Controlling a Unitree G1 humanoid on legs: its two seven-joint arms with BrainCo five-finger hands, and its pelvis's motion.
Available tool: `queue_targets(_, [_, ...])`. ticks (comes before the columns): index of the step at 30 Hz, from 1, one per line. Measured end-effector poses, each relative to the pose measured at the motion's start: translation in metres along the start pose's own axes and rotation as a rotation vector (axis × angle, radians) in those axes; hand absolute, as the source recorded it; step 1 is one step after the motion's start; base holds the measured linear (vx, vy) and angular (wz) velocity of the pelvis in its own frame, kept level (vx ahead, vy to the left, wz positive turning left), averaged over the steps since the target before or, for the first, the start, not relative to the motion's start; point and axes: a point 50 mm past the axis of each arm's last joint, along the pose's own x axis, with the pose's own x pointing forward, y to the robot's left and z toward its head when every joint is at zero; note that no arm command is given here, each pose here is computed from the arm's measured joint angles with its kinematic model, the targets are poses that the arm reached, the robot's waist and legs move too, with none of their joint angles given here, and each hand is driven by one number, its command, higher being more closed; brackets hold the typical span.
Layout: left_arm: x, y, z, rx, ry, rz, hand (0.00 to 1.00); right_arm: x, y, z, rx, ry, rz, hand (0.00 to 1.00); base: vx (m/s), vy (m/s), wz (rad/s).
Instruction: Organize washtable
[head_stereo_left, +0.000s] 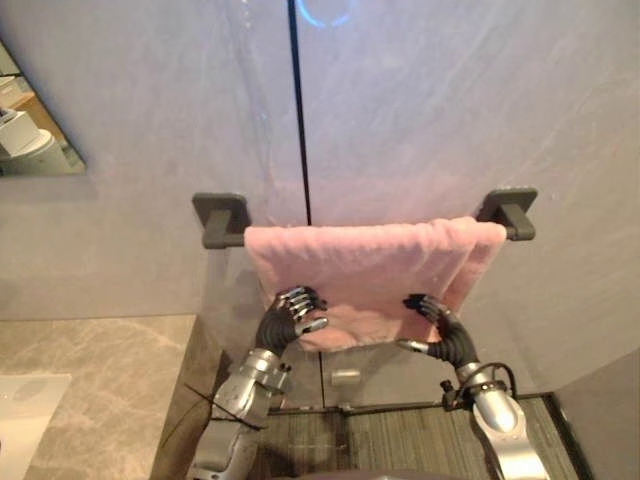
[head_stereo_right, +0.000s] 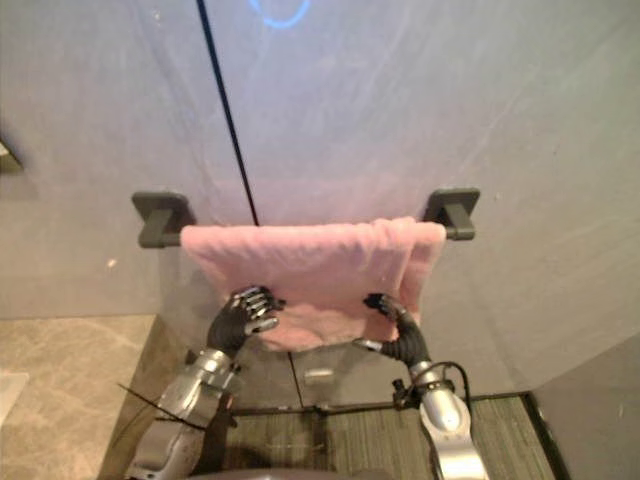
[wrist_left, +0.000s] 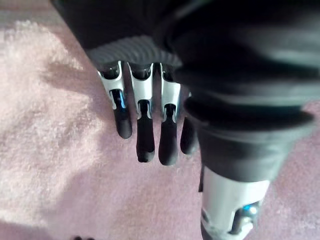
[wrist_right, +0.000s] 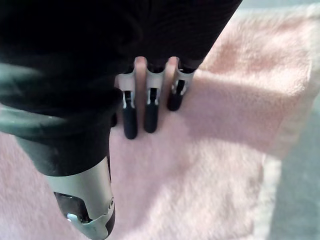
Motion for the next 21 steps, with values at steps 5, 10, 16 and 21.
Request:
queue_targets(5, [-0.008,0.014,0.002,0.033,-0.018,0.095,0.0,-0.008,-0.01,-0.002,0.055,0.006,-0.128,0.0,-0.02,-0.007,-0.04])
queue_targets(10, [-0.022,0.029,-0.001,0.011,-0.018,0.231,0.0,-0.021,-0.022,0.0,0.069,0.005,-0.257,0.0,-0.02,-0.015,-0.08])
queue_targets(16, [-0.033,0.036,-0.004,-0.009,-0.018,0.31,0.0,-0.035,-0.031,0.005,0.113,-0.013,-0.383,0.0,0.0,-0.006,-0.02])
queue_targets(21, [-0.052,0.037,-0.017,-0.032,0.041,0.36,0.0,-0.054,-0.028,-0.008,0.129,0.066,-0.416,0.0,-0.03,-0.025,-0.01])
